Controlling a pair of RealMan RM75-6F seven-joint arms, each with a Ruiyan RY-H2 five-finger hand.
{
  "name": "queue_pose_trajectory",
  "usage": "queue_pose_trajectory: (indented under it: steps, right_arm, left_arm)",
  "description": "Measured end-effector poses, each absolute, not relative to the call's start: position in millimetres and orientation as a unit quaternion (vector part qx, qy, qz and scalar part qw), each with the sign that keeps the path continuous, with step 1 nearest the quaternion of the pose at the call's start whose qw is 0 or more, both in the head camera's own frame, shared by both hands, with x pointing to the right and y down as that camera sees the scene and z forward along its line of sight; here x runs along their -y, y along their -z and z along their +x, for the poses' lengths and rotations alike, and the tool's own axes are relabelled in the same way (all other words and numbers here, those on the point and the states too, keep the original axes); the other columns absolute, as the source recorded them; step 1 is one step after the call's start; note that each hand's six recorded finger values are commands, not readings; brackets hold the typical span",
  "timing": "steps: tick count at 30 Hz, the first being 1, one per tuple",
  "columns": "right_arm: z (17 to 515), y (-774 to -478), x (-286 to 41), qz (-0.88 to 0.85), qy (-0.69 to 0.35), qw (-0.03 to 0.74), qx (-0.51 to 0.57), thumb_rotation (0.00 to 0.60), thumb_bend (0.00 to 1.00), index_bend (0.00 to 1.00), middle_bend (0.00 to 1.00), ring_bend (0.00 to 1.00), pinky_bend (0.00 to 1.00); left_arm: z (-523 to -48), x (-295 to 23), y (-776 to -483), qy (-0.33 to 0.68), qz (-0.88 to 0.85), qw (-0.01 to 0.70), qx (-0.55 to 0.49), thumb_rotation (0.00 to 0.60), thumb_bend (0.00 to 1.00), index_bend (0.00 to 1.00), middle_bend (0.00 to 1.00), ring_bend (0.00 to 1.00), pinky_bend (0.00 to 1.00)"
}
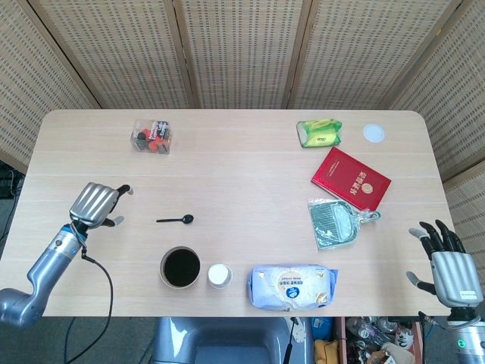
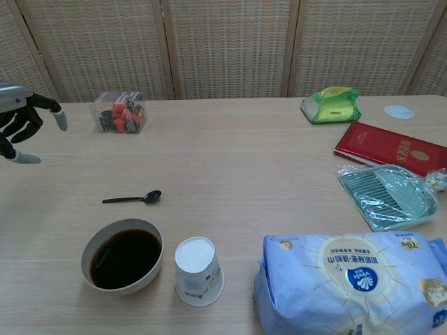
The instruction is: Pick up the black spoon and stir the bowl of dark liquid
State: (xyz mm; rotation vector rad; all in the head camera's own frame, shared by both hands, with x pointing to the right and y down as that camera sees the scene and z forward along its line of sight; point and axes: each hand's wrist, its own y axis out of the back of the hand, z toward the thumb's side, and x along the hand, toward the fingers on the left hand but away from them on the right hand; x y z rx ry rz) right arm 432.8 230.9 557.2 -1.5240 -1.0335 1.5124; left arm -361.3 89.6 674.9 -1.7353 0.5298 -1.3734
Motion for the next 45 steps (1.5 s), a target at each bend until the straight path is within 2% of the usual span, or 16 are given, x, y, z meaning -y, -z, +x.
queue_pose_trajectory:
  steps: [6, 13, 19, 31, 37, 45]
  right_arm:
    - [431.8, -557.7, -230.0, -0.596, -0.588, 0.37, 0.401, 0.6, 0.18, 0.26, 0.23, 0.07, 0.19]
    - [432.4, -560.3, -230.2, -0.599, -0.59, 0.366, 0.399, 0.6, 0.18, 0.26, 0.23, 0.07, 0.19]
    - [434.9, -561.8, -231.7, -0.598, -0.593, 0.361, 0.399, 0.6, 0.18, 0.26, 0.23, 0.07, 0.19]
    - [440.5, -562.6, -236.6, -0.595, -0.602, 0.352, 0.399, 0.6, 0.18, 0.26, 0.23, 0.07, 0.19]
    - [443.1, -560.0, -238.3, -0.591, -0.606, 0.352, 0.4, 0.6, 0.18, 0.26, 0.23, 0.07, 0.19]
    - [446.3, -557.8, -240.3, -0.586, -0.61, 0.35, 0.401, 0.6, 0.18, 0.26, 0.23, 0.07, 0.19]
  left_arm:
    - [-349.9, -86.8, -698.3, 0.557, -0.697, 0.405, -0.2, 0.6, 0.22, 0.42, 0.85, 0.77, 0.77]
    - [-327.8, -89.1, -722.4, 0.557, -0.706, 0.389, -0.2, 0.6, 0.23, 0.48, 0.87, 0.79, 0.79]
    - [-314.7, -93.5, -739.0, 0.561, -0.71, 0.381, -0.191, 0.6, 0.3, 0.48, 0.87, 0.79, 0.78]
    - [-293.9, -99.0, -761.8, 0.572, -0.713, 0.363, -0.179, 0.6, 0.31, 0.48, 0.87, 0.79, 0.78]
    - [-289.1, -102.3, -772.5, 0.579, -0.714, 0.355, -0.171, 0.6, 0.36, 0.48, 0.87, 0.79, 0.78]
    - [-283.3, -105.0, -777.9, 0.579, -0.719, 0.344, -0.17, 0.6, 0.36, 0.48, 0.87, 0.79, 0.78]
